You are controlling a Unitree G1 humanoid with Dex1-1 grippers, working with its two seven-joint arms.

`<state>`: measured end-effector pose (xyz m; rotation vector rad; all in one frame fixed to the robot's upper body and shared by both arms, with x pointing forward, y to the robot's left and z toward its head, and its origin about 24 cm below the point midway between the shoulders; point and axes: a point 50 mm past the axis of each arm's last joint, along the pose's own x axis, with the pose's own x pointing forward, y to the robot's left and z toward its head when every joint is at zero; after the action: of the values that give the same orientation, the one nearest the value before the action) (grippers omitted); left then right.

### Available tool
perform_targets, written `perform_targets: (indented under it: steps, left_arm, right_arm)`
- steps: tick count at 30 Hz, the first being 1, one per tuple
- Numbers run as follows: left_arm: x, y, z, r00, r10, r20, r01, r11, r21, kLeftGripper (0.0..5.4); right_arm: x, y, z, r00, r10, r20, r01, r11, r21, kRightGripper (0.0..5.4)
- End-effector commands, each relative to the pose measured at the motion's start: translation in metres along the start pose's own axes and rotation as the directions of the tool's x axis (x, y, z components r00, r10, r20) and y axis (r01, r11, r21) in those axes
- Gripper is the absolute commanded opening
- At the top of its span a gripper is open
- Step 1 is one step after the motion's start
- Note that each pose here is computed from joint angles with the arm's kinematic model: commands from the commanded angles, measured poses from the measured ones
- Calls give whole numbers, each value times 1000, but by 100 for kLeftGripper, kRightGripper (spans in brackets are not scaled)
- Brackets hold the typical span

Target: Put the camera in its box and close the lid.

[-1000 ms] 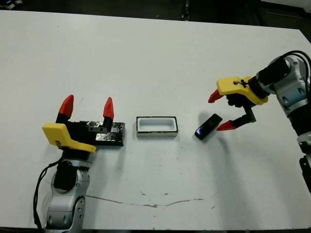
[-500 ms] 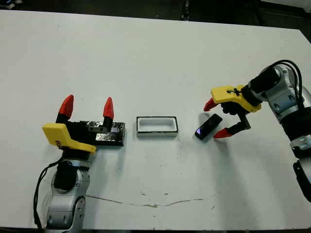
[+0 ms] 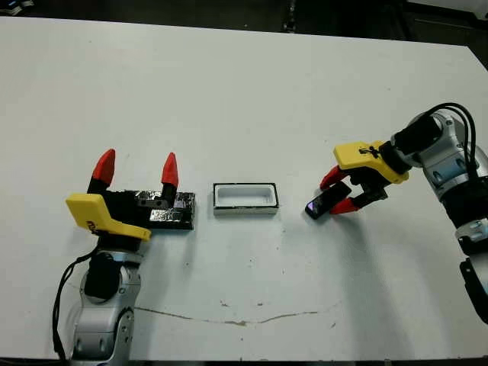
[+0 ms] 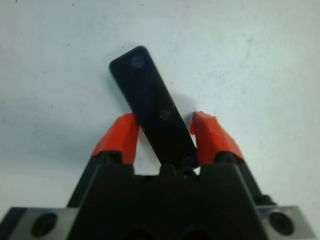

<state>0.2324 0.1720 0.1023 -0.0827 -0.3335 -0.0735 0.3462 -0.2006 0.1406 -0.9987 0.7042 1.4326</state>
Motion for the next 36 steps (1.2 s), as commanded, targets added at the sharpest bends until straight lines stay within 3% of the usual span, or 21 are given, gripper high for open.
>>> perform_targets:
  steps: [1,5,12,16,26,32,36]
  left_arm:
    - [-2,0,-2,1000,9,-14,-9,1000,-1,540]
    - [-2,1,-3,1000,5,-11,-5,1000,-5,540]
    - [-2,1,-3,1000,11,-9,-11,1000,13,540]
    - [-3,1,-3,1000,15,-11,-15,1000,1,540]
    - [-3,1,-4,1000,15,-14,-15,1000,-6,540]
    - [-3,1,-5,1000,12,-16,-12,1000,-12,540]
    - [-4,0,-5,1000,16,-17,-16,1000,-9,540]
  right_arm:
    - [-3,5,-9,998,0,-56,3,999,49,216]
    - [-10,5,-5,995,-2,-99,7,999,44,166]
    - [-21,7,4,992,-11,-126,10,1000,-10,166]
    - [-26,6,8,993,-15,-119,16,1000,0,166]
    - [-46,-4,18,988,-132,79,118,979,168,166]
    - [-36,-7,29,950,-150,273,109,981,159,166]
    - [-27,-9,42,926,-155,344,99,980,175,166]
